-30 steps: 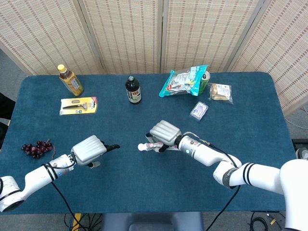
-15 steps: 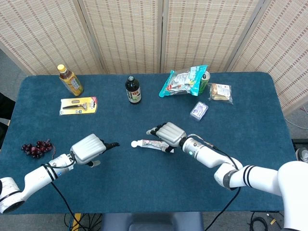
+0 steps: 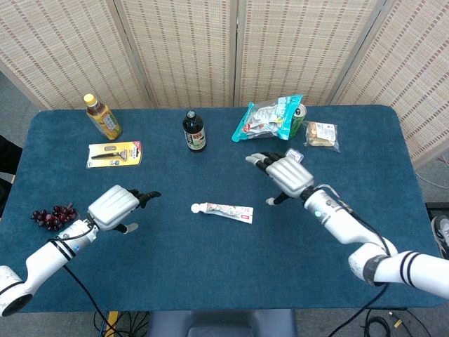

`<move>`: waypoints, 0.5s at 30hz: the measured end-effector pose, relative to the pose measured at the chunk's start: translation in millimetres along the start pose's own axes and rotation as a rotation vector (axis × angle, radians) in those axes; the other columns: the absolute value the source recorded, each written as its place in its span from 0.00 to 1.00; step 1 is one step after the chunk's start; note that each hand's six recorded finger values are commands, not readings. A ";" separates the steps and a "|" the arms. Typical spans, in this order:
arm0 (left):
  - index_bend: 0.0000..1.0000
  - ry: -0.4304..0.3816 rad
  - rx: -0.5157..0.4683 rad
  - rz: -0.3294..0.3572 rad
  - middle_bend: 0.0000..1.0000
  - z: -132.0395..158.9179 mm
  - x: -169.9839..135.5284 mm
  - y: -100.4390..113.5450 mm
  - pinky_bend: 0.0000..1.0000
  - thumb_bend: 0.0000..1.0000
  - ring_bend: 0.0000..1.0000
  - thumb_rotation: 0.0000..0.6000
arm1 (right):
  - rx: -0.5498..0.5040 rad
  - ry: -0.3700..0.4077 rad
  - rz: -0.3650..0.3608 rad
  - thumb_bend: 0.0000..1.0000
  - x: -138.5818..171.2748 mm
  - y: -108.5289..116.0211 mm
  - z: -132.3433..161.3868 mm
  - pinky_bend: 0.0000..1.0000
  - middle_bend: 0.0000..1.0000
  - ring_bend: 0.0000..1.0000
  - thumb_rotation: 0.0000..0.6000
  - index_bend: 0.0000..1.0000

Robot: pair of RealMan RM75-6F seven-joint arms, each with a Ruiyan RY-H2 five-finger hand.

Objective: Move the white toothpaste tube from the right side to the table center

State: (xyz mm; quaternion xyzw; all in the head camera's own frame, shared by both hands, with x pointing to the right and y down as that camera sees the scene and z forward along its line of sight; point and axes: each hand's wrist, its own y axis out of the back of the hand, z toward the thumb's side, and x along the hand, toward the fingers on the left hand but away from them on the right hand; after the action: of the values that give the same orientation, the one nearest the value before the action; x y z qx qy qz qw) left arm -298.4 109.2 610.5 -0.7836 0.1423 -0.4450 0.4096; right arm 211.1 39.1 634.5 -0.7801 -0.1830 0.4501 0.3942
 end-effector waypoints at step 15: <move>0.12 0.481 -0.151 0.137 0.26 -85.4 -84.0 -21.0 0.36 0.20 0.25 1.00 | 0.025 -0.367 -0.187 0.19 135.9 2.9 -104.8 0.21 0.25 0.17 1.00 0.06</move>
State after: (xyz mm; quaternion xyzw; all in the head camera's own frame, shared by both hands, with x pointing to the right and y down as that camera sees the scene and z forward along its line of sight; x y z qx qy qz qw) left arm -418.2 127.6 600.8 -0.6720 0.3214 -0.5778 0.3335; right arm 371.3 77.1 586.2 -0.6595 -0.3177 0.5484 0.4041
